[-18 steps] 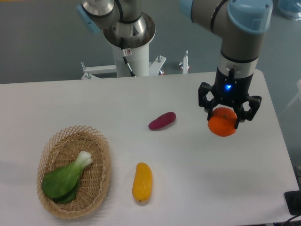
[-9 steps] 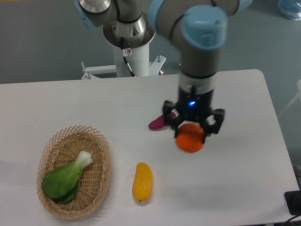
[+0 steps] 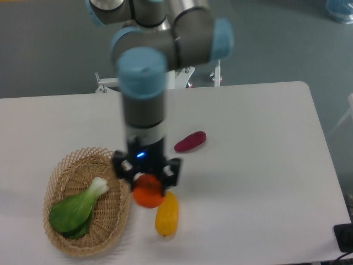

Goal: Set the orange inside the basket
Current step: 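Carry the held orange across the table over the wicker basket, then lower the orange into the basket beside the bok choy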

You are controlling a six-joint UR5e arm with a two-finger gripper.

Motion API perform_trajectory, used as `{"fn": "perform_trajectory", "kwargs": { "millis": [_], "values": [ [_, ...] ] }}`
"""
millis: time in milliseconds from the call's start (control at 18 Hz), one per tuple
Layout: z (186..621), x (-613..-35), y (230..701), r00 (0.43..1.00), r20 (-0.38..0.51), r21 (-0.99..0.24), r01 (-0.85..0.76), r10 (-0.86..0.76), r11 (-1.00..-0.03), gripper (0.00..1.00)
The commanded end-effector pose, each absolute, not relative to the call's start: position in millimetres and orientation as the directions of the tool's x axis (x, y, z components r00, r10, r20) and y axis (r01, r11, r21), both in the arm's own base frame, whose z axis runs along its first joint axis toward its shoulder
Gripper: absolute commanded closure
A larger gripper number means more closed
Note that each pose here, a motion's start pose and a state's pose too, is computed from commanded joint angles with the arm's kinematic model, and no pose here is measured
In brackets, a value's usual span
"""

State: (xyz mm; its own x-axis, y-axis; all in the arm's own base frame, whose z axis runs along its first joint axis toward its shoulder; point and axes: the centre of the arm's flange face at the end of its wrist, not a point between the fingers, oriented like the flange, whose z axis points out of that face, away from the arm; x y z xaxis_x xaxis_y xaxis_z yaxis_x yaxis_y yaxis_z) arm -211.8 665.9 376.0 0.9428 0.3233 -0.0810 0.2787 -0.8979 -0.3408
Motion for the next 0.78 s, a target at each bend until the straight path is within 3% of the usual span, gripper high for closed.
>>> {"fn": "perform_trajectory", "kwargs": {
  "millis": [278,778],
  "values": [
    [336.5,-172.2,691.9,0.952,-0.069,-0.304,0.266,0.300,-0.915,0.25],
    [268.0,-159.9,713.4,0.963,-0.060,-0.243,0.240,0.262,-0.940,0.25]
  ]
}}
